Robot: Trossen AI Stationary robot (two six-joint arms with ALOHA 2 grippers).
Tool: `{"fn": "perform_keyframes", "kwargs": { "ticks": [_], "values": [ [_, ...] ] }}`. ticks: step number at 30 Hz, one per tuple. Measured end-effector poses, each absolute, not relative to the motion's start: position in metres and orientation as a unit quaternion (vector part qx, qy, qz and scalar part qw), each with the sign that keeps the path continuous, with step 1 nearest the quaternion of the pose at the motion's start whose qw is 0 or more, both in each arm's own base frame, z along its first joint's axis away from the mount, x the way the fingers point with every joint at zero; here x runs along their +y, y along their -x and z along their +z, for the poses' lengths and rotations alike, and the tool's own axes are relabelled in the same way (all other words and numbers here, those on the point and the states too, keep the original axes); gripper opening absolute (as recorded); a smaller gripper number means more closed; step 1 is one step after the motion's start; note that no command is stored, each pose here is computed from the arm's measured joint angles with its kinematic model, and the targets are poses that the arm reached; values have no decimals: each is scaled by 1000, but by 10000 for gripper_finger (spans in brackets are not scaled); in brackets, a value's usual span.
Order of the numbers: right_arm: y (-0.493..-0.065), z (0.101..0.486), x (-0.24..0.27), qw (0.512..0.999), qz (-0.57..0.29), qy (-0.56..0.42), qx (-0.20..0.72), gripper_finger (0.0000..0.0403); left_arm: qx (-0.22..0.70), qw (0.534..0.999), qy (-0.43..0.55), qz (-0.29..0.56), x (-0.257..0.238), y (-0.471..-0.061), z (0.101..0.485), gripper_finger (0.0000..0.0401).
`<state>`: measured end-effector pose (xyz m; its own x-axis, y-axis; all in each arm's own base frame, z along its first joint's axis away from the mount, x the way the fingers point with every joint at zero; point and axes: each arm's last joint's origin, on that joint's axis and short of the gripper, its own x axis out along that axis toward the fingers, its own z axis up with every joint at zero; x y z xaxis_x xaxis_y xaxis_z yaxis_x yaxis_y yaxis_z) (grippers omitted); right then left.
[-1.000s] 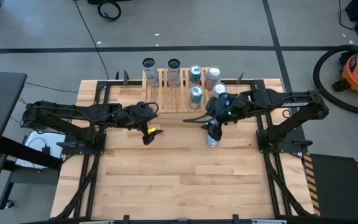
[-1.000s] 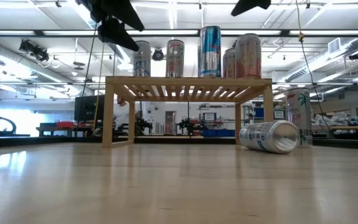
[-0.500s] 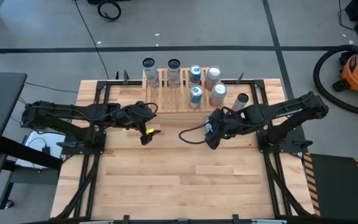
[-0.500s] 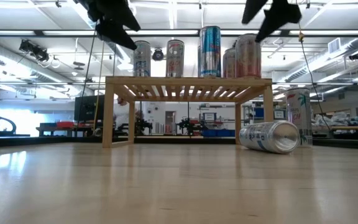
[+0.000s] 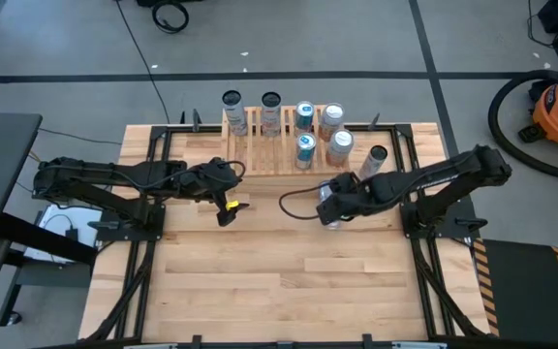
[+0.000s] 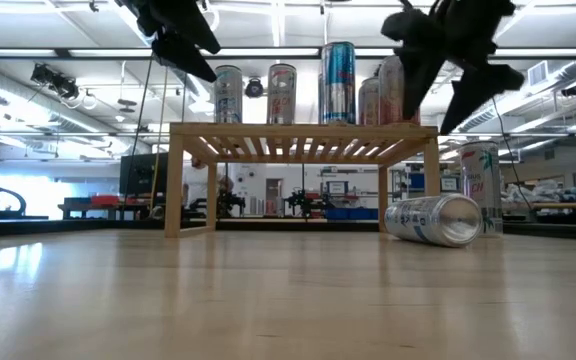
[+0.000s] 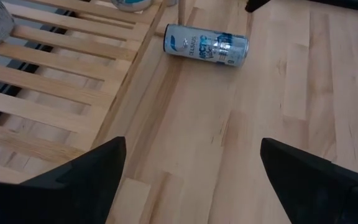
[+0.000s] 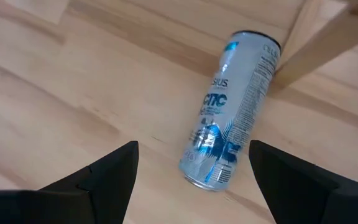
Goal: Place canned beverage on shelf
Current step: Put the white-blue soda can on the shelf aligned with the other white-blue soda
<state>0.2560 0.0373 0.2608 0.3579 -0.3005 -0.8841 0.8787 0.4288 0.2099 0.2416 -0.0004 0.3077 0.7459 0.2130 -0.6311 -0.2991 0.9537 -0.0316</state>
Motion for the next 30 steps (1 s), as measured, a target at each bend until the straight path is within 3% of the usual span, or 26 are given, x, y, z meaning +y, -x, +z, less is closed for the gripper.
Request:
{"fn": "perform_keyframes", "kwargs": {
  "ticks": [18, 30],
  "values": [
    [-249, 206, 27, 736, -447, -380, 338, 313, 321, 934, 72, 139, 0, -242, 309, 373],
    [-241, 184, 17, 711, -459, -400, 351, 313, 311, 937, 74, 138, 0, -244, 310, 373]
  ]
}}
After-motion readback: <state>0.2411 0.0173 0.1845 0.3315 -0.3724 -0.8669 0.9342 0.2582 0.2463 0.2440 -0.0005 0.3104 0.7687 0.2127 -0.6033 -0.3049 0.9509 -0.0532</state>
